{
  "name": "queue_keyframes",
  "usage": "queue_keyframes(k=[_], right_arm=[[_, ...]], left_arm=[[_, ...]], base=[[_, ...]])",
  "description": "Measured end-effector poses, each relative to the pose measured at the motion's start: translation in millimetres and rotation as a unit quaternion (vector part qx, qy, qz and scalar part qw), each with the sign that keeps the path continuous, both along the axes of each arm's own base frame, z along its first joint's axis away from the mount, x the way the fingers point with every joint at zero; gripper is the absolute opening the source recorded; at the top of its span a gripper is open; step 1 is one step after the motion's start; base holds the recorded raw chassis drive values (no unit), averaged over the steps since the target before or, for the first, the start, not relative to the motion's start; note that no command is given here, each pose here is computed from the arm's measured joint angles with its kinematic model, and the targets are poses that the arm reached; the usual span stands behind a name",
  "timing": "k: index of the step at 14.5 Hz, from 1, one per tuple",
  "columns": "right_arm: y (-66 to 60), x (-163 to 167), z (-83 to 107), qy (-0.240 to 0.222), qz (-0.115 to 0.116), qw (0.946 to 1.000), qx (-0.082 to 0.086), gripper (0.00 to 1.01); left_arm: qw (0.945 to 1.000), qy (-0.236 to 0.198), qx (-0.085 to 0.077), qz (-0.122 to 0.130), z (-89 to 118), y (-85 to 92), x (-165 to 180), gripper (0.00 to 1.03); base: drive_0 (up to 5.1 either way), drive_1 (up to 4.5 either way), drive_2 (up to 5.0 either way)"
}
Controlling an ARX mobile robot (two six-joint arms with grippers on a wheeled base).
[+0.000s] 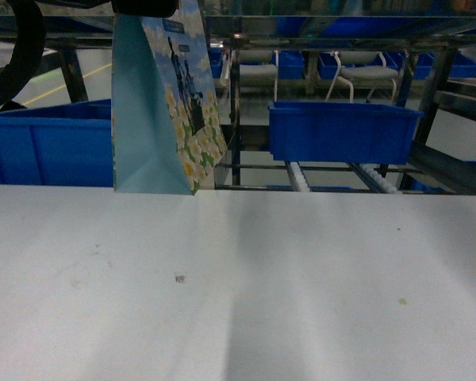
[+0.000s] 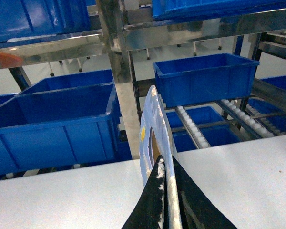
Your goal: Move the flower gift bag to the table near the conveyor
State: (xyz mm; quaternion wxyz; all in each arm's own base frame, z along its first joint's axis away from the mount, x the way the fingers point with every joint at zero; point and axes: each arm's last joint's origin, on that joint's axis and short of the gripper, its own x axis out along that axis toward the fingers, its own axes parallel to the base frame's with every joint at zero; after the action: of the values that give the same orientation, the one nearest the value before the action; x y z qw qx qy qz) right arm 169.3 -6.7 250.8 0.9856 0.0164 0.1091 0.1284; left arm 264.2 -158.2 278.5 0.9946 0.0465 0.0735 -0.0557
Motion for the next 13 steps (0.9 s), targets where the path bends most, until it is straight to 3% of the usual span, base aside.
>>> queue_keyframes(k=[3, 5, 7, 13], right_arm=[[-0.1, 1, -0.8, 0.002, 0.000, 1.0000, 0.000, 0.02], [-0.1, 1, -0.9, 0.002, 0.000, 1.0000, 0.000, 0.02], [-3.2, 12, -2.2, -0.026, 0.000, 0.9996, -0.011, 0.02], [-17.4, 62, -44.0, 0.000, -0.001, 0.9997, -0.025, 0.02]], left_arm=[[1.0000, 0.003, 0.002, -0.002, -3, -1.2, 1, 0.02], [1.0000, 0.003, 0.002, 0.000, -3, -0.9, 1, 0.02], [1.0000, 0.003, 0.002, -0.002, -3, -1.5, 1, 0.02], [1.0000, 0.003, 0.002, -0.003, -3, -1.7, 1, 0.02]], base=[[0.0, 4.36, -4.3], [0.0, 0.00, 0.0], [0.0, 0.00, 0.0], [0.0, 0.00, 0.0]])
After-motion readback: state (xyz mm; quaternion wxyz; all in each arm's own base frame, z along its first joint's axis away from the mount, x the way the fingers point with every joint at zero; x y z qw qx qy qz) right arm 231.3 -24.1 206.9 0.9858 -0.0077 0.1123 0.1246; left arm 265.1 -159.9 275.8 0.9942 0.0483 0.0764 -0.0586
